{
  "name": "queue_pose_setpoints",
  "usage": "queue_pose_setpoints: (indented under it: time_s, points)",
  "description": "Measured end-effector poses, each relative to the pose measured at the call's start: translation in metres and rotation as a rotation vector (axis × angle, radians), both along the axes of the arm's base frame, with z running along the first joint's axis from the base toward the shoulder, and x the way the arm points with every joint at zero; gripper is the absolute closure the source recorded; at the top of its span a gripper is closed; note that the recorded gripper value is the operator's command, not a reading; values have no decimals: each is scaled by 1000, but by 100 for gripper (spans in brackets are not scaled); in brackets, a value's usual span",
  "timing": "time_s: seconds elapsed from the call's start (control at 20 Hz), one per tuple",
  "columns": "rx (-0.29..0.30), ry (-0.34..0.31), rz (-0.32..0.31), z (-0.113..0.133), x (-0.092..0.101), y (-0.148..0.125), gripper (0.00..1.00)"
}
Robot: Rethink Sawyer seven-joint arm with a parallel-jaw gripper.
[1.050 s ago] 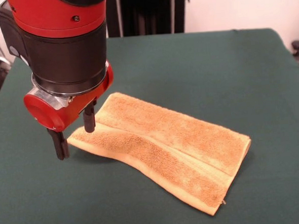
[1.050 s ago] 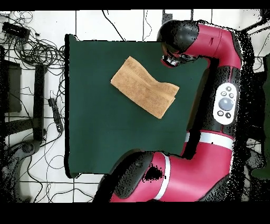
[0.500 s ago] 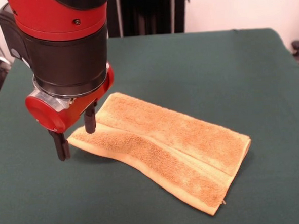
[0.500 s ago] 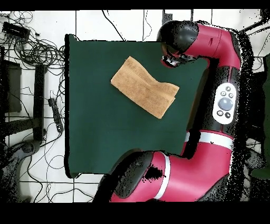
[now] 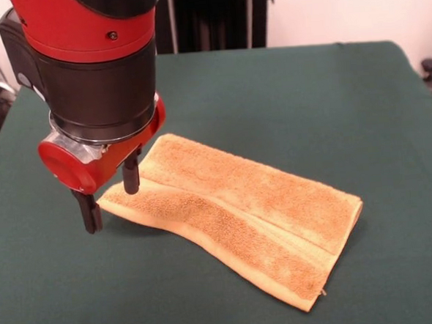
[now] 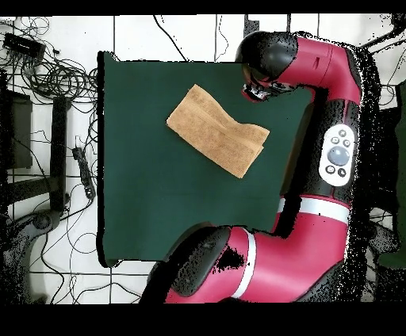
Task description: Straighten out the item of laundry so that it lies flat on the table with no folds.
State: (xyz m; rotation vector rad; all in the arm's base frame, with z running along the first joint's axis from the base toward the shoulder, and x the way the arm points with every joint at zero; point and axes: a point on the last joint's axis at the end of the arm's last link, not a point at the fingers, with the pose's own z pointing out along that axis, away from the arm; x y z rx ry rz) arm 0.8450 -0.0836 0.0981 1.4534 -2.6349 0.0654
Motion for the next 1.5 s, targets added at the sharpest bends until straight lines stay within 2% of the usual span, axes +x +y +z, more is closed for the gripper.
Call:
queue_pose_setpoints:
  time_s: [0.35, 0.8, 1.5]
  points:
    - [4, 15, 2, -11, -3, 3, 0]
    - [5, 17, 9, -8, -4, 8, 0]
    - [14, 51, 22, -21, -14, 20, 0]
